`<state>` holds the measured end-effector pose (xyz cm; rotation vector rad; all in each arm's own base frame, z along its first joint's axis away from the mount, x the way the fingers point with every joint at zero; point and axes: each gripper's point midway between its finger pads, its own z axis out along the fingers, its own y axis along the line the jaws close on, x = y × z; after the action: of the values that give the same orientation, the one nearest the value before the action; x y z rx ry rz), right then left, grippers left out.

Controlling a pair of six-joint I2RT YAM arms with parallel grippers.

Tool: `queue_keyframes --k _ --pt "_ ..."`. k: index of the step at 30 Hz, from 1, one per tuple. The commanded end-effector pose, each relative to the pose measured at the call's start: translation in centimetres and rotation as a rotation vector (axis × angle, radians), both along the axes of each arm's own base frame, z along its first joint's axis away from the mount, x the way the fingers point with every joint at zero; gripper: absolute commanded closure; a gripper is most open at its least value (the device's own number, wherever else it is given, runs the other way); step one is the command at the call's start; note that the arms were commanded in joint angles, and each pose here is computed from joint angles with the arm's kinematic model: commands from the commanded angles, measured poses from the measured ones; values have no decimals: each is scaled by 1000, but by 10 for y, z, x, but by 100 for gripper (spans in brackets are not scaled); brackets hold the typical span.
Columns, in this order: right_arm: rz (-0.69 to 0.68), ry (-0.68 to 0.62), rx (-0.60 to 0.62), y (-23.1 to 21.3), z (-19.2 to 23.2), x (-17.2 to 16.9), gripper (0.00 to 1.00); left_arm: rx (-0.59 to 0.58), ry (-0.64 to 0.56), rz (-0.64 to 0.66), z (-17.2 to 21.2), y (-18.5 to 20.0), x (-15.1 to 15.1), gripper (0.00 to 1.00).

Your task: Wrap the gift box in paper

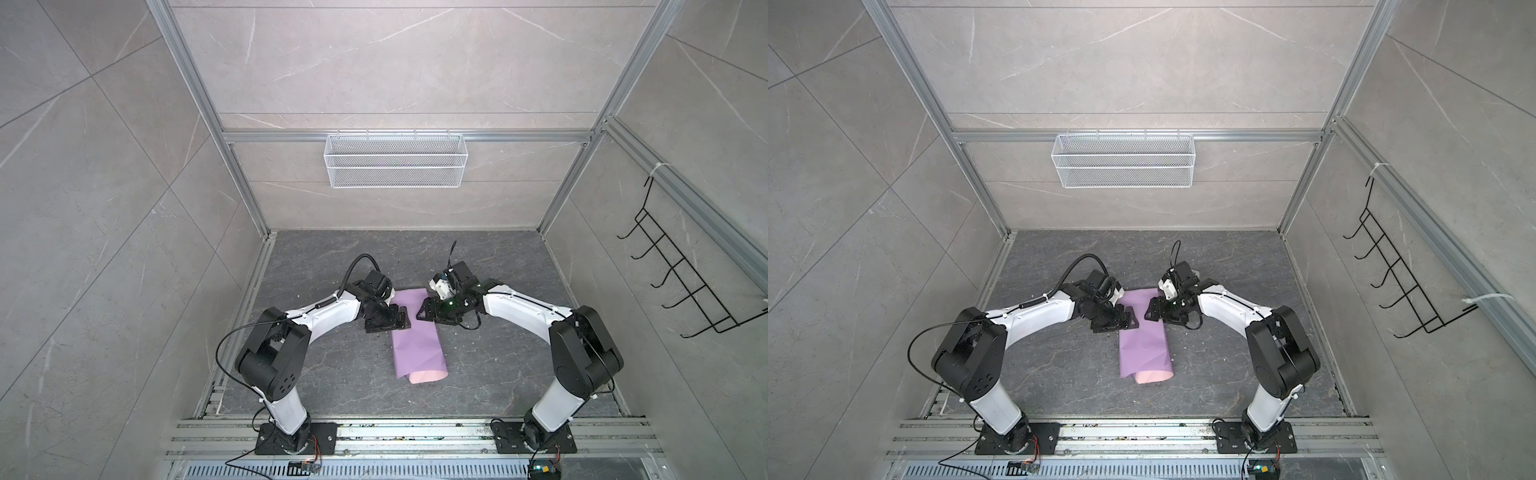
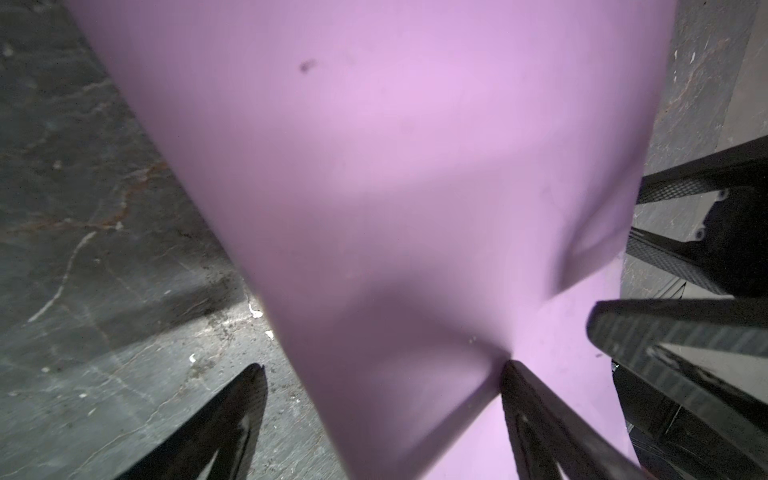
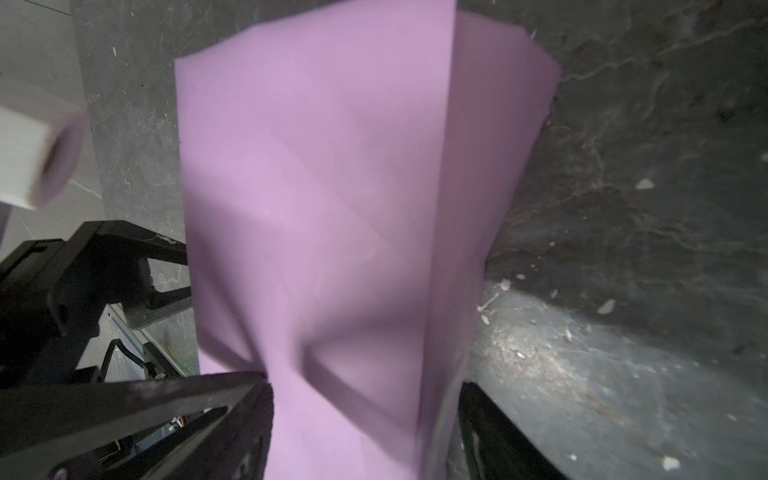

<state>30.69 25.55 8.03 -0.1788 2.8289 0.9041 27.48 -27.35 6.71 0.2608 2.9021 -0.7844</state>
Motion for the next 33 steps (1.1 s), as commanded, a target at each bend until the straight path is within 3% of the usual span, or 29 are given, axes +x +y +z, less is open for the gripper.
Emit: queue_keyframes --k 1,9,17,25,33 --pt "-2 39 49 6 -6 -3 26 194 48 21 -39 34 -12 11" --pt "-14 82 131 12 -19 2 21 189 48 19 -38 32 -12 11" --pt "-74 17 151 -32 9 11 14 153 23 29 -23 25 -4 10" --pt "-108 -119 64 -67 38 -16 8 54 -66 68 29 10 12 7" --pt "-57 -227 -11 -40 39 -34 7 -8 -154 133 71 19 9 4"
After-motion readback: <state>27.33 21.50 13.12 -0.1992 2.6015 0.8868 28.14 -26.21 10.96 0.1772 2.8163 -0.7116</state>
